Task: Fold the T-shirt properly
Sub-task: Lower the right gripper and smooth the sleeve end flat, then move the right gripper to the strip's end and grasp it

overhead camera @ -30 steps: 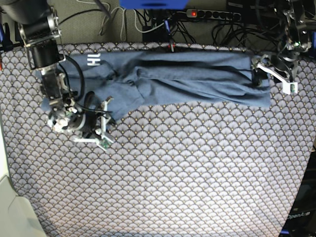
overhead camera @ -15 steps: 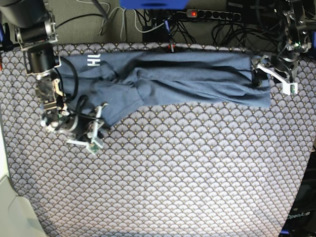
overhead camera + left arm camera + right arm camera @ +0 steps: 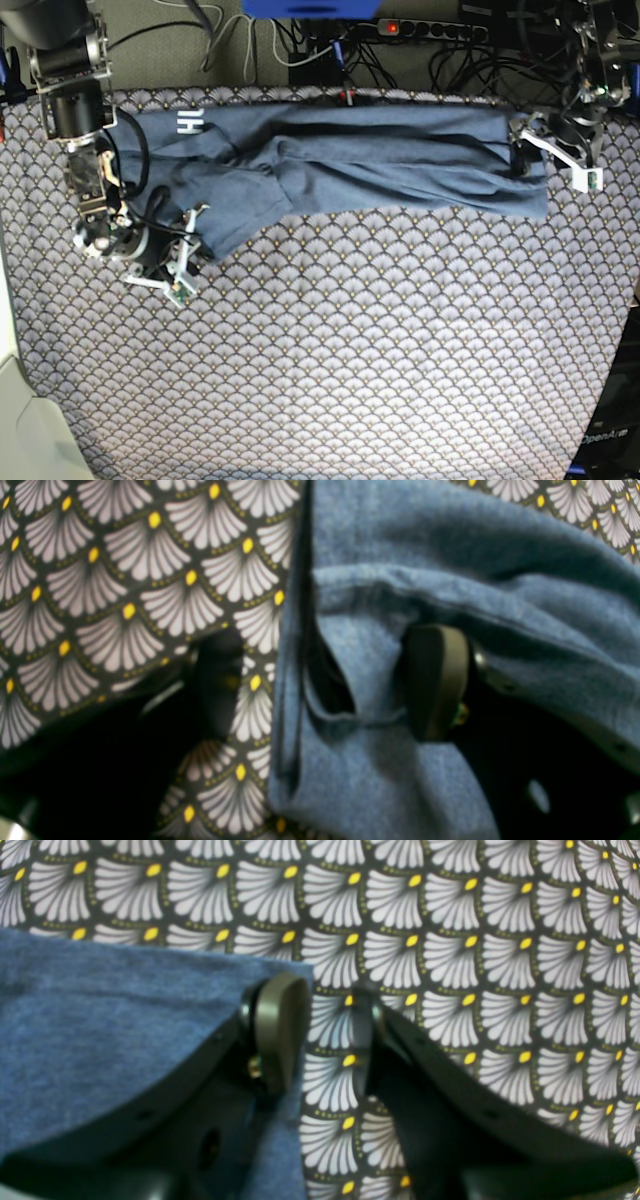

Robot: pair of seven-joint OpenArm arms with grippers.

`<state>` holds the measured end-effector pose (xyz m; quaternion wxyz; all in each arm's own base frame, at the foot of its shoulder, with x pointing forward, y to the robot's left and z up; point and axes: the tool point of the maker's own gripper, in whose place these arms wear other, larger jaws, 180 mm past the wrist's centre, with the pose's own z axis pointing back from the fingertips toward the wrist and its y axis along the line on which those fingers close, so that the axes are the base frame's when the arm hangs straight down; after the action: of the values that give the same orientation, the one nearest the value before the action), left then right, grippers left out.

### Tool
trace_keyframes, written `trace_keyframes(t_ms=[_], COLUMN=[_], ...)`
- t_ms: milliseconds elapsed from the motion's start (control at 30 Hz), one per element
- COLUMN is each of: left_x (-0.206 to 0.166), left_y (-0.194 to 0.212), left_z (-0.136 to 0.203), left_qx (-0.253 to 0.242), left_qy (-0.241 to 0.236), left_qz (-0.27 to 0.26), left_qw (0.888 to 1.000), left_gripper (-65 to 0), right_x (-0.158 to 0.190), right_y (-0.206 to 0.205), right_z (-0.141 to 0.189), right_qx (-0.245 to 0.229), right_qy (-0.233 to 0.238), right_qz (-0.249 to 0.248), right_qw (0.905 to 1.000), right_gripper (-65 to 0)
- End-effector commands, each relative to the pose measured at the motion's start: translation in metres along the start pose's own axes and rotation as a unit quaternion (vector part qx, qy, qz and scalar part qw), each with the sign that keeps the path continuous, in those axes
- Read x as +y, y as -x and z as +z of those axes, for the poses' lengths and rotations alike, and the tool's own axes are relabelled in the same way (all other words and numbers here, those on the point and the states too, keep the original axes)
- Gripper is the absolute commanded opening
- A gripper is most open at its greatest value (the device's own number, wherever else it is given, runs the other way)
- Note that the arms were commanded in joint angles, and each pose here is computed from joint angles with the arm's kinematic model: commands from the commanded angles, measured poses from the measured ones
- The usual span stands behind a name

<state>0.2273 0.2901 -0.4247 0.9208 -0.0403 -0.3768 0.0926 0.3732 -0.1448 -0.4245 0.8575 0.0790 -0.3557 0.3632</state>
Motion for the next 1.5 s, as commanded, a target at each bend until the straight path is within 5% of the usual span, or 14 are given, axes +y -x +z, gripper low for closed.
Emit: trace_keyframes(t_ms=[0, 667, 767, 867, 967, 1467], left_x=[0.003, 0.003, 0.002, 0.002, 0.002, 0.004], left_y=[-0.001, 0.0, -0.001, 0.0, 0.0, -0.001], left_z=[0.002, 0.003, 0.003, 0.004, 0.004, 0.005], left_qx=[0.004, 0.004, 0.004, 0.004, 0.004, 0.006], left_qy=[-0.004, -0.002, -0.002, -0.002, -0.002, -0.002], left_qz=[-0.004, -0.005, -0.005, -0.005, -0.005, -0.011], left_qw=[1.0, 1.0, 1.0, 1.0, 1.0, 1.0], left_gripper=[-16.4, -16.4, -16.4, -16.4, -16.4, -16.4], right_x=[-0.004, 0.044, 0.05, 0.051, 0.048, 0.046], right_y=[-0.003, 0.011, 0.013, 0.013, 0.005, -0.045], right_z=[0.003, -0.005, -0.006, -0.006, -0.002, 0.119], right_qx=[-0.003, 0.006, 0.01, 0.01, 0.0, -0.081], right_qy=[0.005, -0.037, -0.045, -0.045, -0.04, 0.085], right_qz=[0.005, 0.017, 0.024, 0.026, 0.032, 0.097], right_qw=[1.0, 0.9991, 0.9987, 0.9986, 0.9987, 0.9883], right_gripper=[-43.8, -44.4, -50.5, -63.5, -65.0, -65.0])
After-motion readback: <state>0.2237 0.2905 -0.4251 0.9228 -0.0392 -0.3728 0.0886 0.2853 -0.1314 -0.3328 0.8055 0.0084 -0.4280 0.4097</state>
